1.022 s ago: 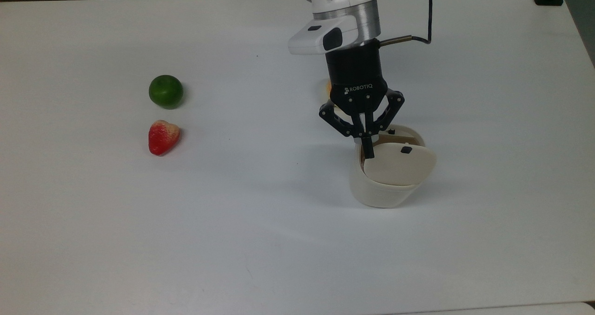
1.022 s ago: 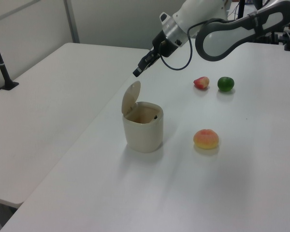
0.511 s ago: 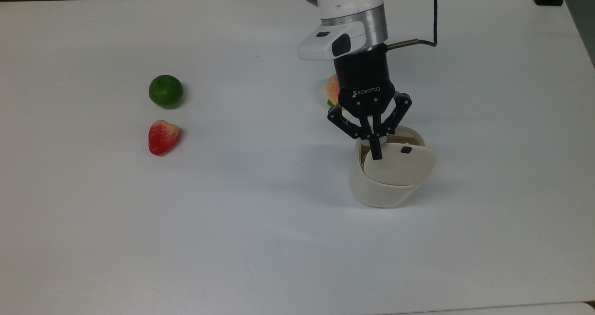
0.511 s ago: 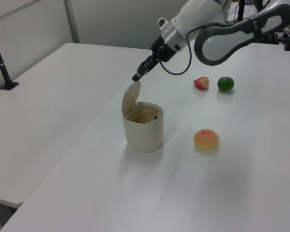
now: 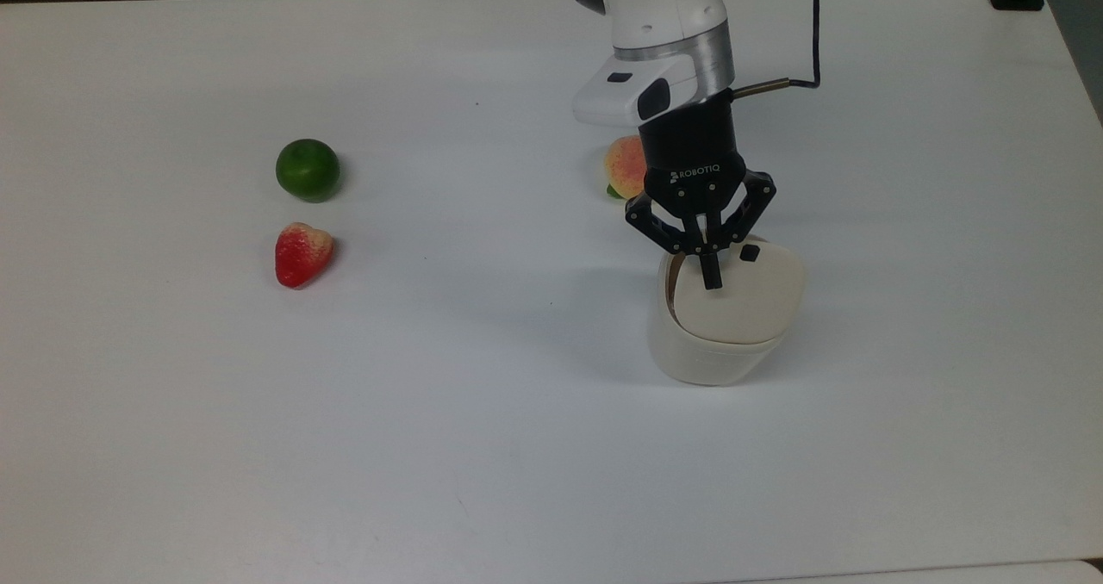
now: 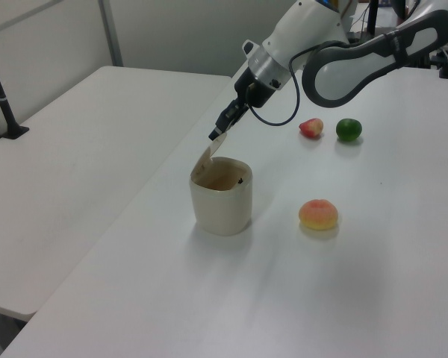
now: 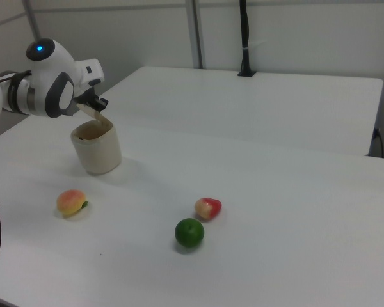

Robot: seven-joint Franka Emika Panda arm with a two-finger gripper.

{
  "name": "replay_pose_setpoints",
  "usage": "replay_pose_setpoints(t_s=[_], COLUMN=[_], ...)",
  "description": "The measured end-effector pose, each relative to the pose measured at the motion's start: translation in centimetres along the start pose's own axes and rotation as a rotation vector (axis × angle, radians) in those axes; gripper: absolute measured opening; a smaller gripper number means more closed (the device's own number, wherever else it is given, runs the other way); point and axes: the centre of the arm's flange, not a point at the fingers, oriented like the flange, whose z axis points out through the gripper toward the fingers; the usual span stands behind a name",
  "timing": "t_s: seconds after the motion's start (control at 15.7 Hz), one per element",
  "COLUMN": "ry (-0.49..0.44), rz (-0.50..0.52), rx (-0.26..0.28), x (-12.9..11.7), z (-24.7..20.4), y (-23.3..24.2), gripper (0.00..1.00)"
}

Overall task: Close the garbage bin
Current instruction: 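Push the raised lid down onto the bin rim with the gripper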

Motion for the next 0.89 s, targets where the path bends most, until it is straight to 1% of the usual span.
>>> replay_pose_setpoints(t_s=[0.51, 0.89], ry=[-0.125, -0.178], rz=[-0.004, -0.023], rx=[-0.017, 0.004], x=[-1.5, -3.0], z=[1.0, 1.5], y=[-0.3, -2.3], gripper=[0.01, 0.01])
